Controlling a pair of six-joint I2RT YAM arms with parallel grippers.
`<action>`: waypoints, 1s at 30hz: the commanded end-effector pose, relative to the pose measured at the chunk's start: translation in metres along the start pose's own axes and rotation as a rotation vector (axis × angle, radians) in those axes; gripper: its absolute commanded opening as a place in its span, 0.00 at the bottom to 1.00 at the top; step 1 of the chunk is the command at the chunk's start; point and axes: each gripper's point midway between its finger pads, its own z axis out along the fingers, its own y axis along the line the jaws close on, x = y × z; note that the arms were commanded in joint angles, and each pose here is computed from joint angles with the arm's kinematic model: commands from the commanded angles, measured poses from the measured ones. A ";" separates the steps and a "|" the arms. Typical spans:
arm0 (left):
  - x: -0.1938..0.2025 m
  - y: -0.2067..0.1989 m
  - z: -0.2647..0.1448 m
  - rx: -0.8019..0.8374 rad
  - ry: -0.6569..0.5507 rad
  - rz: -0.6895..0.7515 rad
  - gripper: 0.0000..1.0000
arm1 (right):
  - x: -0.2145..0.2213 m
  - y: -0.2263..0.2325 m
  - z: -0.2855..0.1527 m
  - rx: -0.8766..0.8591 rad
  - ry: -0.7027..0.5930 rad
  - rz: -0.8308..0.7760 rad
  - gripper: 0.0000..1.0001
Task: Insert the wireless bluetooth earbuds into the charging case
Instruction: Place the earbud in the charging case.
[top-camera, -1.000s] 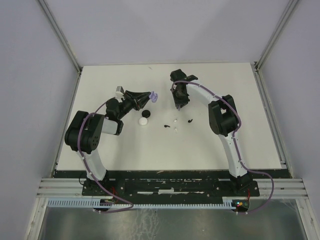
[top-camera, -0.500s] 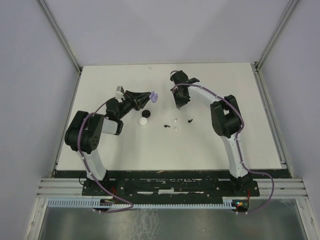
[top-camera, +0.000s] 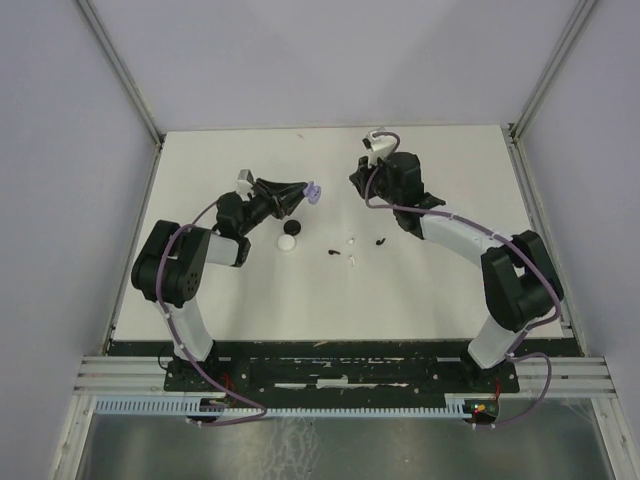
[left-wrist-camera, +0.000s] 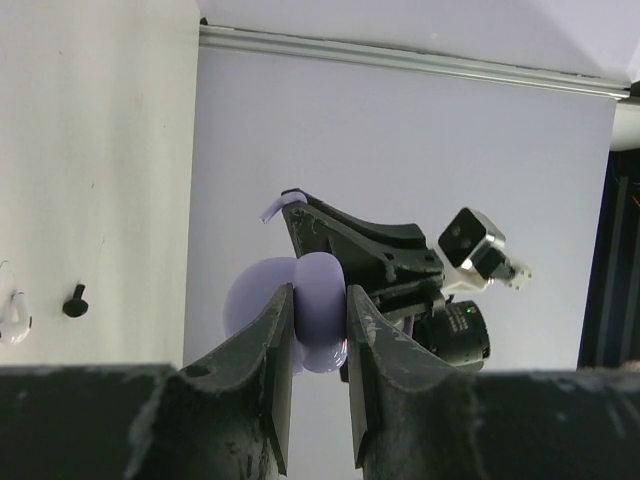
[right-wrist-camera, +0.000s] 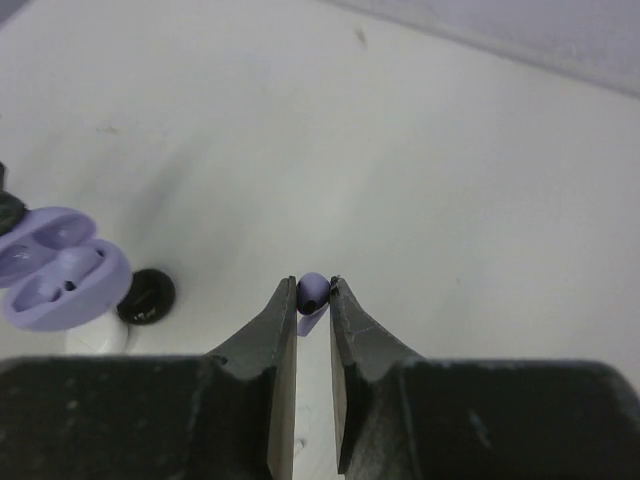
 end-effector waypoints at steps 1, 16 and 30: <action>0.004 -0.008 0.014 0.026 0.014 0.049 0.03 | -0.059 0.032 -0.020 -0.186 -0.386 -0.117 0.01; 0.019 0.007 0.032 -0.033 0.046 0.010 0.03 | -0.066 0.081 -0.066 -0.414 -0.741 -0.299 0.02; 0.030 -0.007 0.040 -0.019 0.083 0.002 0.03 | -0.041 0.104 -0.065 -0.437 -0.722 -0.490 0.01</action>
